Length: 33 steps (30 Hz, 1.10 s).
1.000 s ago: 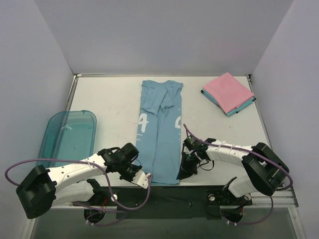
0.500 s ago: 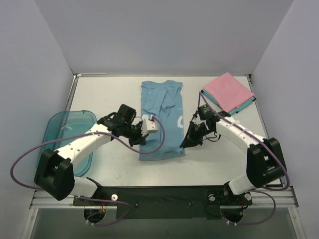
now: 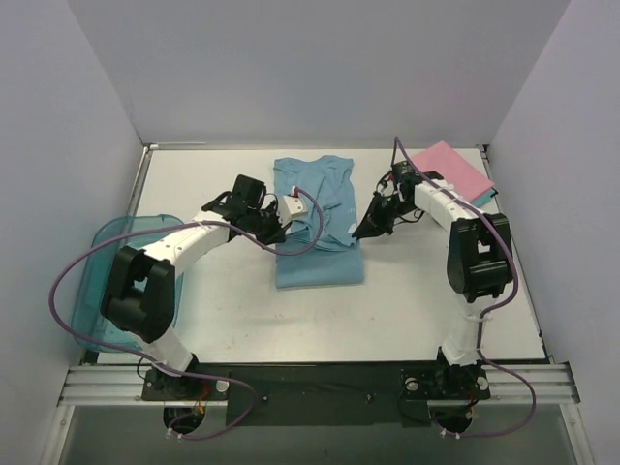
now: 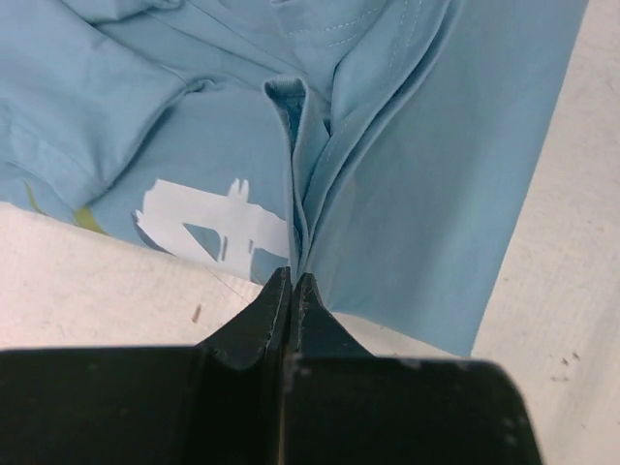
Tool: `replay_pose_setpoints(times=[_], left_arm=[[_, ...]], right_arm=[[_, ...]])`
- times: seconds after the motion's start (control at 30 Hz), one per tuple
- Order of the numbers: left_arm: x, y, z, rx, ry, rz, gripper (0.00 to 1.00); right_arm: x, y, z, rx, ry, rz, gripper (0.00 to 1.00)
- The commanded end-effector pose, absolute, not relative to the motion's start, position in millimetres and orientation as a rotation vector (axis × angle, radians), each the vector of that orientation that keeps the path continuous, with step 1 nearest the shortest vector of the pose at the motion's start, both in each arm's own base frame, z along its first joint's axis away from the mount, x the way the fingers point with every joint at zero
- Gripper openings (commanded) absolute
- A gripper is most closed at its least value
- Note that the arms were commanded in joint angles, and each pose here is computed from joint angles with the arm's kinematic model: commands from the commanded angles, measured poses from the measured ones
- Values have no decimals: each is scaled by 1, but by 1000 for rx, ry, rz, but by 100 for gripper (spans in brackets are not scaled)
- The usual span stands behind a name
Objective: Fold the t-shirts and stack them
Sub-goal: Fold the folded rectangular tshirt in 1/3 of the way
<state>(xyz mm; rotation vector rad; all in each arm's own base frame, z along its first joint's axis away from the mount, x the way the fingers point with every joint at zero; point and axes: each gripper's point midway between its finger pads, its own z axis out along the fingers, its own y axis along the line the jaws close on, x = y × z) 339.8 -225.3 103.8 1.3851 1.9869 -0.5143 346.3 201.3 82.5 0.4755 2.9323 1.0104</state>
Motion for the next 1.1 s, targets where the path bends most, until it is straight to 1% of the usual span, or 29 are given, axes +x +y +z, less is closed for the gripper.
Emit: replay_pose_setpoints(times=[0.0, 0.1, 0.4, 0.53, 1.07], left_arm=[[379, -243, 120, 1367, 1859, -465, 0], [391, -244, 118, 1357, 1861, -446, 0], [423, -233, 110, 1295, 1878, -339, 0], [427, -229, 105, 1296, 1883, -304, 0], [434, -243, 96, 1333, 1810, -315, 0]], right_arm=[[361, 198, 87, 492, 2948, 1045, 0], [376, 195, 86, 508, 2928, 1040, 0], [399, 200, 74, 524, 2930, 1075, 0], [406, 200, 70, 539, 2929, 1071, 0], [408, 177, 57, 626, 2936, 928, 0]])
